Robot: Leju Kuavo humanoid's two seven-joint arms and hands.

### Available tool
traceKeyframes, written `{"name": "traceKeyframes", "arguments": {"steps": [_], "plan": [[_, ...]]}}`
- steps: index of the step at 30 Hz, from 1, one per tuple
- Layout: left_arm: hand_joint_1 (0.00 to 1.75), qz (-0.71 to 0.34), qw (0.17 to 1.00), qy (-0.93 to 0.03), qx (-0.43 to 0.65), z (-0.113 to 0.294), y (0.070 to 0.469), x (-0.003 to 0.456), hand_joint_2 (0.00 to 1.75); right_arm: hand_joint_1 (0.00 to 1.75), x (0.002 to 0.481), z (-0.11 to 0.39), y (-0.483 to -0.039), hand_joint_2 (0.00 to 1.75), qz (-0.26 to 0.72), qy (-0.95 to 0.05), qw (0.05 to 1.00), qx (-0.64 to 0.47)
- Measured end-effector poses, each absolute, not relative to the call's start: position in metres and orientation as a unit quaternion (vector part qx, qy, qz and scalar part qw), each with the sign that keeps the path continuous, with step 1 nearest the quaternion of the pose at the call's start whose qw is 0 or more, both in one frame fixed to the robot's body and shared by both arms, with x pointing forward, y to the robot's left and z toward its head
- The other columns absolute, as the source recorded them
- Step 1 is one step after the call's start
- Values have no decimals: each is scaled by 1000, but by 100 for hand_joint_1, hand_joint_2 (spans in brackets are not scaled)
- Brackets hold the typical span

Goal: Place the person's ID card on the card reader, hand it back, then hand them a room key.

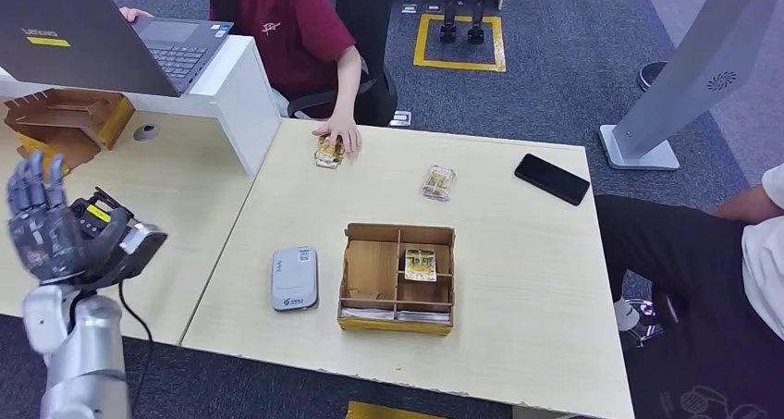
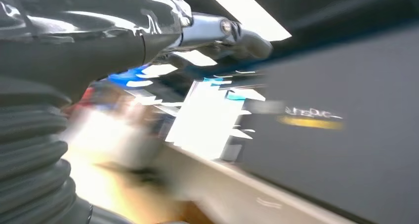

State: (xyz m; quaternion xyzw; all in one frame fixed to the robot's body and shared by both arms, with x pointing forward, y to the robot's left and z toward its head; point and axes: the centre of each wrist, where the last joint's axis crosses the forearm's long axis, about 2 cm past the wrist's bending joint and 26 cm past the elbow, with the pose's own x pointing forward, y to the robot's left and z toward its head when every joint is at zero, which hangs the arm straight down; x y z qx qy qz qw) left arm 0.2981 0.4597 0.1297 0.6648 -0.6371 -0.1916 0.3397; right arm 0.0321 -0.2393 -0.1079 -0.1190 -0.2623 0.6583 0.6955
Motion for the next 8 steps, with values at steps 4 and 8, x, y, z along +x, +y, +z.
{"name": "traceKeyframes", "arguments": {"steps": [4,8], "plan": [[0,-114,377,-579,714,101,498,212,175,0,25,-108,-240,175,646,-263,705,-125],[0,-89,393,-529,747,89,510,146,175,0,20,-109,-241,175,637,-263,713,-129]]}}
